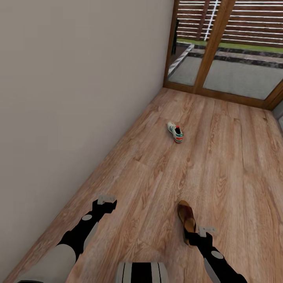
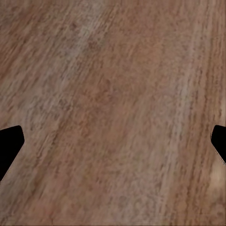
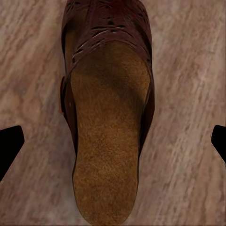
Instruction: Pick up the two gym shoes and the two sandals from the corridor floor and place them onto the hallstand (shoe rack) in the corridor, making sure they are on the rack and not on the floor. Arrange them so the two gym shoes are next to each other and the two sandals are next to each other.
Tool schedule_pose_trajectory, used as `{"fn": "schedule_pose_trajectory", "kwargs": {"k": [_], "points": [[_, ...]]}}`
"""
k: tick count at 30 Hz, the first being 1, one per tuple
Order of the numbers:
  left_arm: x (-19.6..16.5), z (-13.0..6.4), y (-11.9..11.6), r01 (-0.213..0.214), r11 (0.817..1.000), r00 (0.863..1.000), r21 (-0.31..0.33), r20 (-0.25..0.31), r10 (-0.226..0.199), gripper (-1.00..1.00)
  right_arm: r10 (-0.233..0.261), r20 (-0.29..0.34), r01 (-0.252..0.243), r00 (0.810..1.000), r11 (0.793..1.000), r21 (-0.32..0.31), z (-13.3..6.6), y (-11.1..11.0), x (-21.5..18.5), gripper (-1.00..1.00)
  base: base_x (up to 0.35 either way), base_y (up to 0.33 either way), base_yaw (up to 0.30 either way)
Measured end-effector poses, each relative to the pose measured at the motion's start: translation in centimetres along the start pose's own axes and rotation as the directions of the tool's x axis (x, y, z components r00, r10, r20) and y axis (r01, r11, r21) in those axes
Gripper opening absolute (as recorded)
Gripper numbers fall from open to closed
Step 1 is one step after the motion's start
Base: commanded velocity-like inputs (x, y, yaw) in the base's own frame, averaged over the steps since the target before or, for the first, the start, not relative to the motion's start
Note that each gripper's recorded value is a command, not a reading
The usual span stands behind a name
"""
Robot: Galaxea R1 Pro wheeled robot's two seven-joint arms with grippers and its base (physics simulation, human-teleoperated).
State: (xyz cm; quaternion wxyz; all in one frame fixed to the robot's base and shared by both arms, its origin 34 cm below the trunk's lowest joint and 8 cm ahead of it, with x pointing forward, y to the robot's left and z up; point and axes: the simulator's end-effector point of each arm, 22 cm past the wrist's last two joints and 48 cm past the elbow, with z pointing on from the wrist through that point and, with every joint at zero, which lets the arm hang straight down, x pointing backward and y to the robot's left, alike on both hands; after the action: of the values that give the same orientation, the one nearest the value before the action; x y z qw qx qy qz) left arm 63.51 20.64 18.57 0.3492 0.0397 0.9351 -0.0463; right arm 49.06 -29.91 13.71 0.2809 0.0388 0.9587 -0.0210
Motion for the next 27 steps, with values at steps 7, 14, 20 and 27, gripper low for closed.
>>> {"fn": "schedule_pose_trajectory", "kwargs": {"k": [7, 14, 20, 27], "points": [[0.1, 0.0, 0.1, 0.002, 1.0, 1.0, -0.004, 0.003, -0.002, 1.0, 0.0, 0.0, 0.0, 1.0, 1.0, 0.001, 0.0, -0.1, 0.0, 1.0, 0.097, 0.0, 0.0], [0.0, 0.0, 0.1, 0.003, 1.0, 1.0, -0.009, 0.004, -0.003, 1.0, -0.001, -0.002, 0.001, 1.0, 1.0, 0.002, 0.0, -0.1, 0.1, 1.0, 0.013, 0.0, 0.0], [0.4, 0.2, -0.4, 0.005, 1.0, 1.0, 0.004, -0.001, -0.005, 1.0, -0.003, -0.011, 0.002, 1.0, 1.0, -0.003, 0.1, -0.1, 0.6, 1.0, 0.001, 0.0, 0.0], [2.0, 0.9, -0.9, 0.011, 1.0, 1.0, 0.013, -0.029, -0.011, 1.0, -0.003, -0.04, 0.003, 0.999, 1.0, 0.0, 0.6, -0.3, 2.2, 1.0, 0.0, 0.0, 0.0]]}}
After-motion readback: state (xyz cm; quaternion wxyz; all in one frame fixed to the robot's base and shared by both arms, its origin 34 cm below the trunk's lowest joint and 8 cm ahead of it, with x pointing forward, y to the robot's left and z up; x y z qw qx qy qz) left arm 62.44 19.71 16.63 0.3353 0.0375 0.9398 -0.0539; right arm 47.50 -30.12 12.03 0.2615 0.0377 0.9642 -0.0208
